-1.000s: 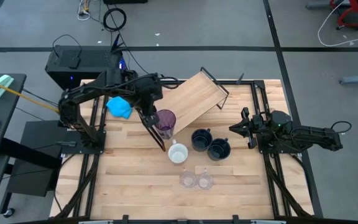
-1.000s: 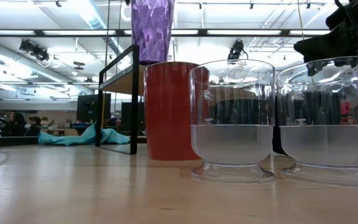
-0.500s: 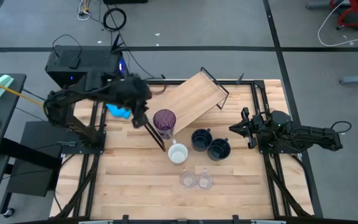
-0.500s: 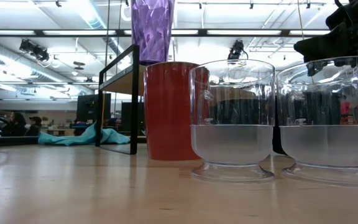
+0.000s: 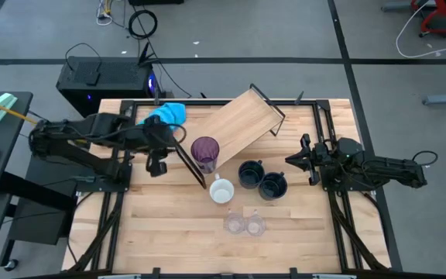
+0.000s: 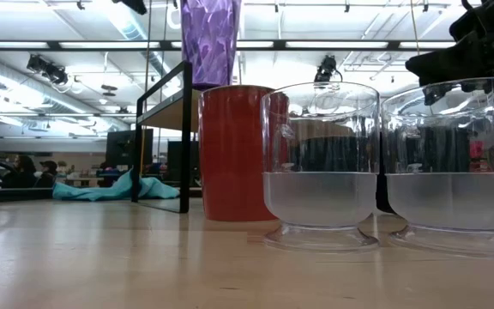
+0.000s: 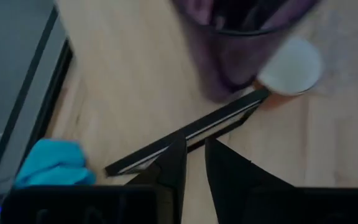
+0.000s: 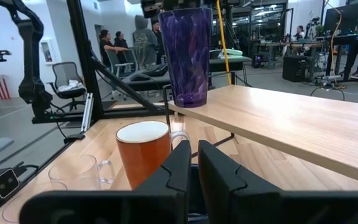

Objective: Stack small to large cups/mugs on shelf
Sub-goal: Put the orange mug on the shelf

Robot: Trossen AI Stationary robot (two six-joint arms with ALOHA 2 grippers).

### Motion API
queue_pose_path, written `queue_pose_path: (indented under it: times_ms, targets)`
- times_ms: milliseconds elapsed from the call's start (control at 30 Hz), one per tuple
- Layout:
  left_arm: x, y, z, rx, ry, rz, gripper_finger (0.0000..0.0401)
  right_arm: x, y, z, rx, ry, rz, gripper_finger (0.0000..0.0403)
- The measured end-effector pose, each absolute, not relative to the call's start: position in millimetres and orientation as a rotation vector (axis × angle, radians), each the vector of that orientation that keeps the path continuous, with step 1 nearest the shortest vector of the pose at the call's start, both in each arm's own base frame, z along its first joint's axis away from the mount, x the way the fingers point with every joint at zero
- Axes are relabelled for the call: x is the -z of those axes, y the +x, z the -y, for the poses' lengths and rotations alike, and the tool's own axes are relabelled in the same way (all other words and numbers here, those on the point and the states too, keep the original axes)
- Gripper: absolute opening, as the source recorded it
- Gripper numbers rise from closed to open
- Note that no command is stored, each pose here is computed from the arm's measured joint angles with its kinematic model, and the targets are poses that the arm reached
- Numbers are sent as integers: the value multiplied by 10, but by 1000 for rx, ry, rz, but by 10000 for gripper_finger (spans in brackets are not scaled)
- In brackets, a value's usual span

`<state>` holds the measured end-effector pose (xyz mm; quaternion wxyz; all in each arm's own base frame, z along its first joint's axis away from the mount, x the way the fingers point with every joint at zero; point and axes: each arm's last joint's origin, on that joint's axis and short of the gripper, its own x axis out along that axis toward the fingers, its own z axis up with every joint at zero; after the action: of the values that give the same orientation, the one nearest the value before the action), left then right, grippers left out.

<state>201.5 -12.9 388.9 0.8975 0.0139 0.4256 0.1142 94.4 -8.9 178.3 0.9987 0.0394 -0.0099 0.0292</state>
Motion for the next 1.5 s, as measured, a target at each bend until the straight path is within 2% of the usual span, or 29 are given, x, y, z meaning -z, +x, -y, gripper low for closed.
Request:
queue_pose_path:
  times_ms: [333,733,933,1167,1300,1500]
  targets:
    - [-3654,1805,263,-1,25,-703,38,-1783,944,89,-58,79,20,39]
    - [-3158,1667,362,73,-57,-442,10,-1783,944,89,-58,79,20,39]
    - [-2945,1678,417,99,-132,-374,15,-1795,944,89,-59,81,33,39]
    - [-2829,1711,453,121,-157,-298,7,-2031,913,87,-73,129,272,39]
    - [-2777,1714,454,119,-168,-301,7,-2039,934,91,-75,162,274,39]
    - [-2704,1692,495,125,-225,-356,38,-2003,1055,110,-83,296,211,39]
